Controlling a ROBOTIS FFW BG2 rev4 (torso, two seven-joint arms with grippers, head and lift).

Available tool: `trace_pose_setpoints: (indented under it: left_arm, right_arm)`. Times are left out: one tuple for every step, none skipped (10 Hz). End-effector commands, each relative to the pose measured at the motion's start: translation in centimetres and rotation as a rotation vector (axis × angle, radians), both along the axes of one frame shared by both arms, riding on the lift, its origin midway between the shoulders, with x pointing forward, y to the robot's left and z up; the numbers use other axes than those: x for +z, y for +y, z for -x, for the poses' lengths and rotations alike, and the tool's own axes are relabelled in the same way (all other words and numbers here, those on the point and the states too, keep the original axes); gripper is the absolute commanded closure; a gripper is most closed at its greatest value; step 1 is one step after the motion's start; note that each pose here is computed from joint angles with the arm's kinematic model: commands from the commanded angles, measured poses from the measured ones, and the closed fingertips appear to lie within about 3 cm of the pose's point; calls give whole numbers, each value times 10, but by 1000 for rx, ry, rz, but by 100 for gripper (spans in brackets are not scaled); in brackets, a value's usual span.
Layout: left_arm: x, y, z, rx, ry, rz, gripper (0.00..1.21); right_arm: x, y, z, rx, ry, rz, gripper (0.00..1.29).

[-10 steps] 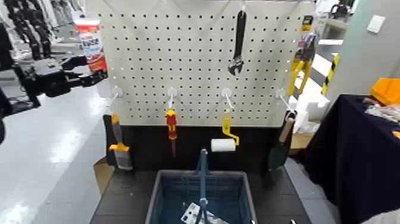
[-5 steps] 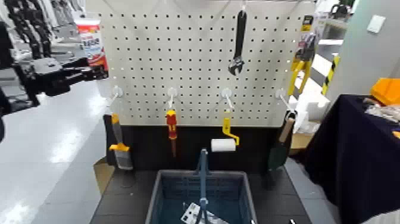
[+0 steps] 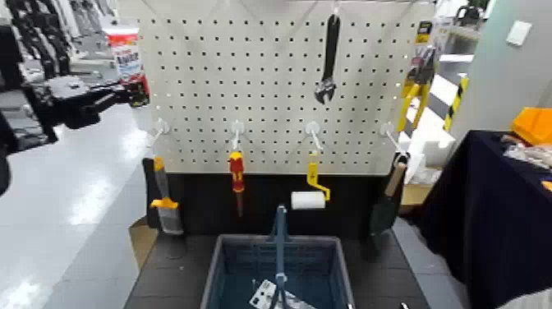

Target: Put the red glue tube into the crate.

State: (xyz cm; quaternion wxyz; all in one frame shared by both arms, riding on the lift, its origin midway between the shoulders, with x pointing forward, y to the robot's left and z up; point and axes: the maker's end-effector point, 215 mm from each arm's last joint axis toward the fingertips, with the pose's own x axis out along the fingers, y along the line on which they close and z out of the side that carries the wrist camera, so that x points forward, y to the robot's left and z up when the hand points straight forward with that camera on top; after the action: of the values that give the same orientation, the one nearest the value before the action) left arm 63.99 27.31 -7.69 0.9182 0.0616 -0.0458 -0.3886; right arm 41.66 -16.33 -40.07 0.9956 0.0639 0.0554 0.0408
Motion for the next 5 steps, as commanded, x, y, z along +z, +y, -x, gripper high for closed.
trace_pose_setpoints:
  left_arm:
    - [3, 1, 0, 0, -7, -1, 106]
    - [3, 0, 0, 0, -7, 0, 106]
    - [3, 0, 0, -1, -9, 0, 105]
    - [7, -1, 1, -2, -18, 0, 105]
    - [12, -3, 3, -6, -28, -7, 105]
  right_arm:
    - [0, 0, 0, 1, 0, -1, 18]
    - [0, 1, 0, 3, 0, 0, 18]
    - [0, 1, 0, 2, 0, -2, 18]
    - [0, 1, 0, 2, 0, -2, 18]
    - [-1, 1, 0, 3, 3, -1, 18]
